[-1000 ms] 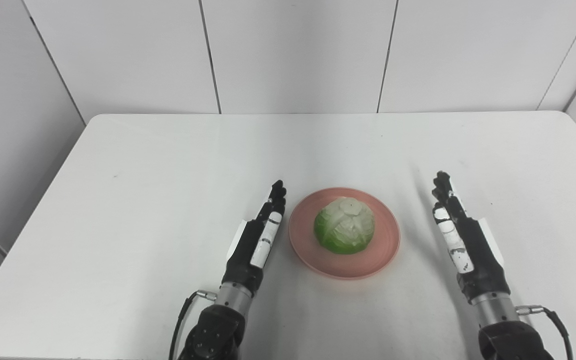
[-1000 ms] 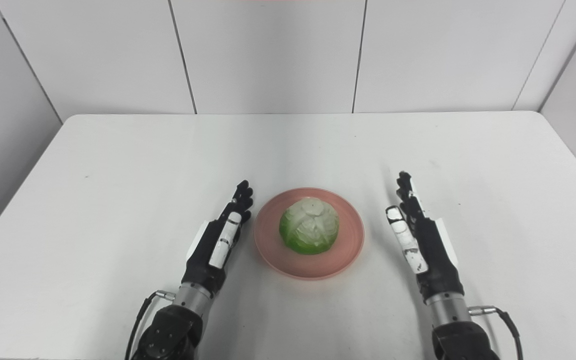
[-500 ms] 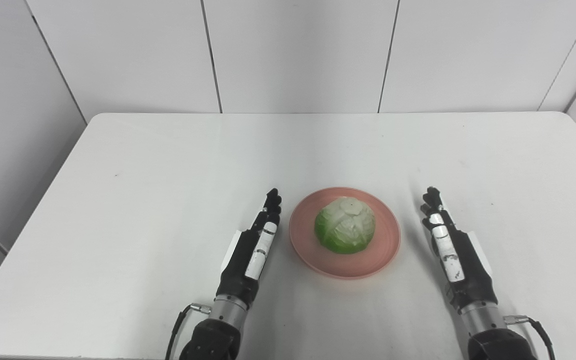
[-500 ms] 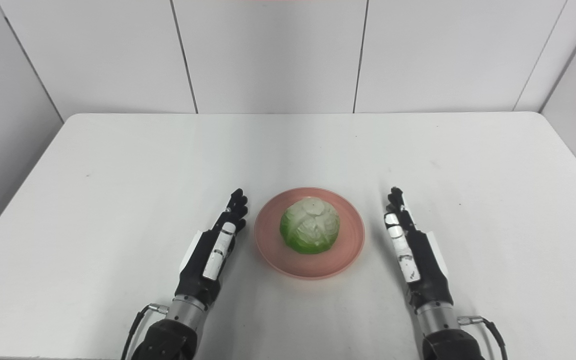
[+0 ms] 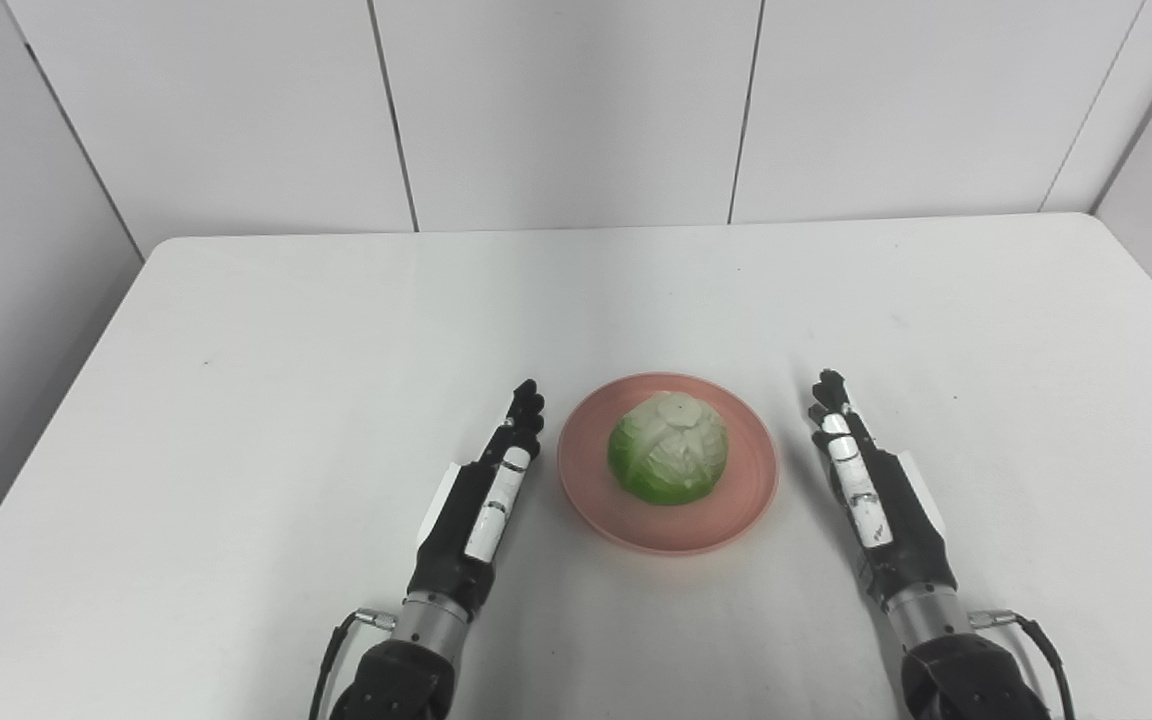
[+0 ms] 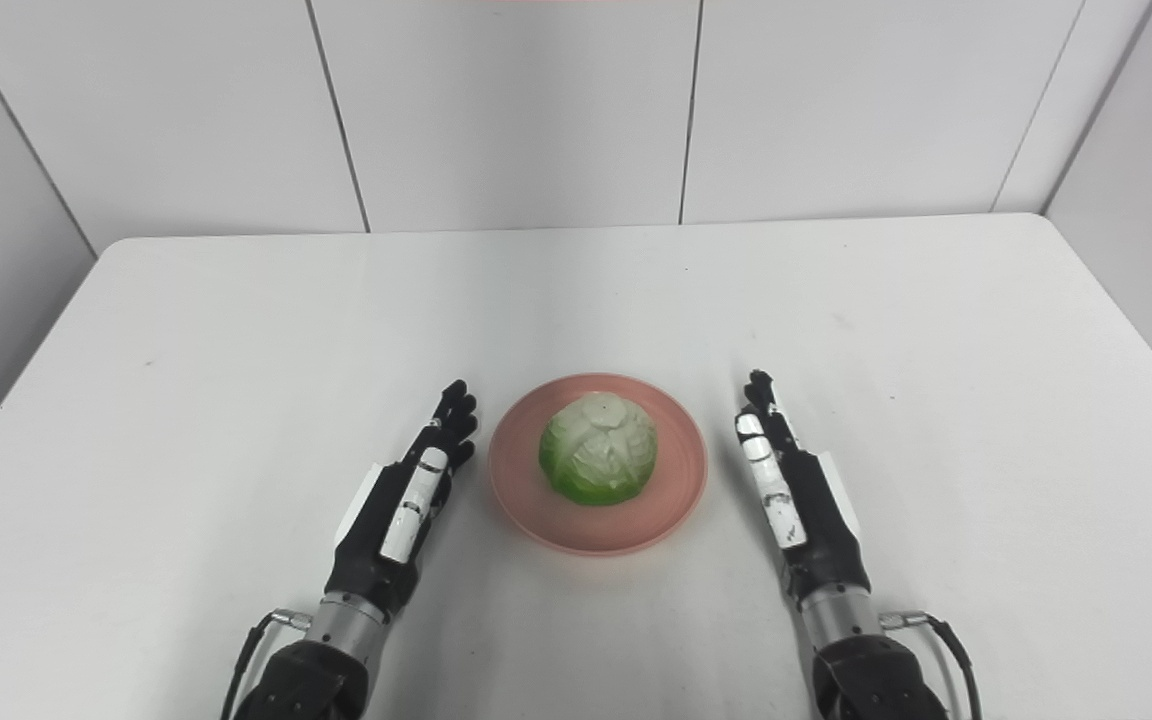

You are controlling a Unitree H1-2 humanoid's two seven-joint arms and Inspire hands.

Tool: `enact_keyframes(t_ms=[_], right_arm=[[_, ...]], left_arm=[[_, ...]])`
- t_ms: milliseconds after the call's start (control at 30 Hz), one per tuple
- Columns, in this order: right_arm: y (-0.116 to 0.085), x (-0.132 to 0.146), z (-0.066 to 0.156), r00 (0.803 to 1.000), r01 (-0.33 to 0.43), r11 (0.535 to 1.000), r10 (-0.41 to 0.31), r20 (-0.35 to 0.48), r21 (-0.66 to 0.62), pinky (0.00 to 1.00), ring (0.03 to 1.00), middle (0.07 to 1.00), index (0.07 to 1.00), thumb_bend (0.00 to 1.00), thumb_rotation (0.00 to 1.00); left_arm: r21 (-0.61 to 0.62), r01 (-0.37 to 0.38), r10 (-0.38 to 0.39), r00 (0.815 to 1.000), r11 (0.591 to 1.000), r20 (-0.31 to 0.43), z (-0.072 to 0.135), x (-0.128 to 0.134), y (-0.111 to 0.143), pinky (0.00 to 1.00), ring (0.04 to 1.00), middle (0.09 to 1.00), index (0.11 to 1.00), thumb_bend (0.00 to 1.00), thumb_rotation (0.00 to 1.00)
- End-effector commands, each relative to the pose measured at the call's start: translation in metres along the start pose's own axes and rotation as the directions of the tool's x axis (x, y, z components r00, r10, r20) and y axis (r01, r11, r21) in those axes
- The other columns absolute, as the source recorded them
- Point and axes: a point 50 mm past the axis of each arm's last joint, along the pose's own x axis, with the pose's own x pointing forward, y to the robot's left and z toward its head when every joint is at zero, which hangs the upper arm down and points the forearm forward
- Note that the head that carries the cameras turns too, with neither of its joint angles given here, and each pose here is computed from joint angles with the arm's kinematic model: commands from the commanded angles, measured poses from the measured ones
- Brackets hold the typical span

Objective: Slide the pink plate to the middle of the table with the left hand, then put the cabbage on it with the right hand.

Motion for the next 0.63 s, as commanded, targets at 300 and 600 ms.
enact_keyframes(t_ms=[300, 600], right_arm=[[0.0123, 0.0084, 0.0107, 1.0, -0.018, 0.999, 0.018, 0.023, 0.03, 1.0, 1.0, 1.0, 1.0, 0.28, 1.0], [0.011, 0.0089, 0.0099, 0.999, -0.025, 0.999, 0.024, 0.028, 0.021, 1.0, 1.0, 1.0, 1.0, 0.29, 1.0]], left_arm=[[0.006, -0.026, 0.026, 0.999, 1.0, -0.02, -0.0025, -0.0004, 0.0159, 0.96, 0.986, 0.999, 0.988, 0.35, 1.0], [0.006, -0.032, 0.032, 0.999, 0.999, -0.018, -0.004, 0.0008, 0.0152, 0.95, 0.981, 0.996, 0.984, 0.35, 1.0]])
